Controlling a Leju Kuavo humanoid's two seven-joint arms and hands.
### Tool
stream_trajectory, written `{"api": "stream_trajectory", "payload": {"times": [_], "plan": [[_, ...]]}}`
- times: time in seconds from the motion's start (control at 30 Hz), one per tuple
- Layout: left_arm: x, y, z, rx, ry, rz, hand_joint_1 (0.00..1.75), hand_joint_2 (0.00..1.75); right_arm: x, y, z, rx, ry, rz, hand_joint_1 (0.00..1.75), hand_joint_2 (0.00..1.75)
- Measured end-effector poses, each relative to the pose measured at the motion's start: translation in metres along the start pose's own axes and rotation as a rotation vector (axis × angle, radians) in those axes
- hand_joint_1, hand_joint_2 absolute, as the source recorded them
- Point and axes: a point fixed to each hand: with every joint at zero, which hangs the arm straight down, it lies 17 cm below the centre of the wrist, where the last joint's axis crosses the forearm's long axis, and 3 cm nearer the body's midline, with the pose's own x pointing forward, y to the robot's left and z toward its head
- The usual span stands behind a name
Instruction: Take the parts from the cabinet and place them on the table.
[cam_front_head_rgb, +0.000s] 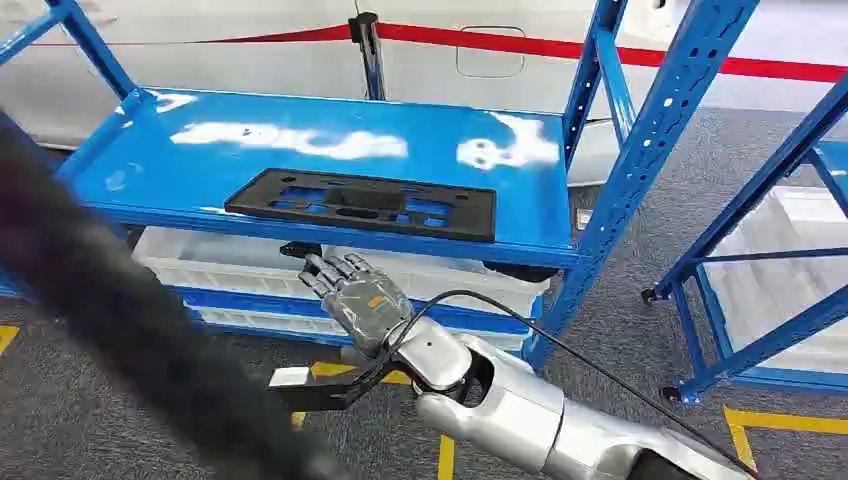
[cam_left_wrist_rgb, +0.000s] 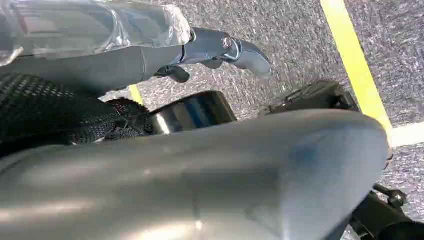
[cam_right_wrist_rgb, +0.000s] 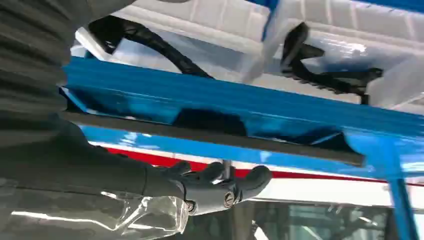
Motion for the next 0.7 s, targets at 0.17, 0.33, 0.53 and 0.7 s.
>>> {"api": "stream_trajectory", "payload": {"times": [0.17, 0.33, 0.53, 0.7], "plan": [[0.0, 0.0, 0.0, 0.001, 0.0, 0.0, 0.0, 0.0, -0.015, 0.016, -0.001, 0.055, 0.063, -0.018, 0.0, 1.75], [-0.001, 0.001, 0.0, 0.002, 0.004, 0.007, 0.0, 0.0, -0.021, 0.022, -0.002, 0.077, 0.088, -0.031, 0.0, 1.75], [-0.003, 0.001, 0.0, 0.005, 0.011, 0.011, 0.0, 0.0, -0.026, 0.025, -0.003, 0.092, 0.115, -0.061, 0.0, 1.75], [-0.004, 0.001, 0.0, 0.006, 0.015, 0.013, 0.0, 0.0, -0.029, 0.031, -0.002, 0.113, 0.124, -0.074, 0.0, 1.75]]}}
